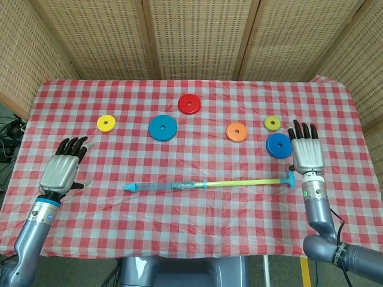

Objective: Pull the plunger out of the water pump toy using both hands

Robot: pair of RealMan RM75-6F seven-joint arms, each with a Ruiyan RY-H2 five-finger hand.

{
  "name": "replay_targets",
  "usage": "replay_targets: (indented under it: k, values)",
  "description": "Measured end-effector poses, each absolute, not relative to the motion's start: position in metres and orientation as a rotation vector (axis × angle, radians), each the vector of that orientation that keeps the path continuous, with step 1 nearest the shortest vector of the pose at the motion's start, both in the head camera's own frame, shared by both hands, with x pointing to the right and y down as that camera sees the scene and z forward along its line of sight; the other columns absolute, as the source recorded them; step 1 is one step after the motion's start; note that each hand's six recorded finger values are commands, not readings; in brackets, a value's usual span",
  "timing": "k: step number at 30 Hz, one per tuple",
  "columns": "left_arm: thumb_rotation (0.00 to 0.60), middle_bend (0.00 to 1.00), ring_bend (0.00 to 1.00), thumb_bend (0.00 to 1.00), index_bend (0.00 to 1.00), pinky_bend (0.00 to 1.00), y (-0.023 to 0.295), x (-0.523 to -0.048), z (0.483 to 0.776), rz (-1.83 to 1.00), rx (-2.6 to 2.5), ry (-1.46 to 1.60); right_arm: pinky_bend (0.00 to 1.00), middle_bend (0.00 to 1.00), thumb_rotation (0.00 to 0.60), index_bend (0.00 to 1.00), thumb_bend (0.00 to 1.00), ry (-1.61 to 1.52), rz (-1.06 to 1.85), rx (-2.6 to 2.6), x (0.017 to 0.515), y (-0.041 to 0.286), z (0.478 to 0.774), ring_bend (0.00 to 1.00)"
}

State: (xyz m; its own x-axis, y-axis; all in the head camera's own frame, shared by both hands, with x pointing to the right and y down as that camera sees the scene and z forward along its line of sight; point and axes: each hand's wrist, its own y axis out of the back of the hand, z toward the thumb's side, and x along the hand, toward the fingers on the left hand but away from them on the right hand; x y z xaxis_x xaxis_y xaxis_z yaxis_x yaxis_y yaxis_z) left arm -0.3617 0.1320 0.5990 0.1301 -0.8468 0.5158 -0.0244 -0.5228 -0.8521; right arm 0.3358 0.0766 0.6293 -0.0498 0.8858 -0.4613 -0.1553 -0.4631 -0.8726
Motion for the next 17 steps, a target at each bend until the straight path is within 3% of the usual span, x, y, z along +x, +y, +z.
replay_targets:
  k: [7,17]
  values:
    - [0.600,0.00,0.00,0.14,0.01,0.00,0.163,-0.389,0.592,-1.463,-1.599,0.880,0.00,0.00,0.600,0.00,0.00,-0.820,1.489,-1.461,0.332,0.110,0.615,0.00]
    - [0.600,0.00,0.00,0.14,0.00,0.00,0.216,-0.425,0.596,-1.487,-1.556,0.891,0.00,0.00,0.600,0.00,0.00,-0.924,1.403,-1.526,0.371,0.189,0.598,0.00]
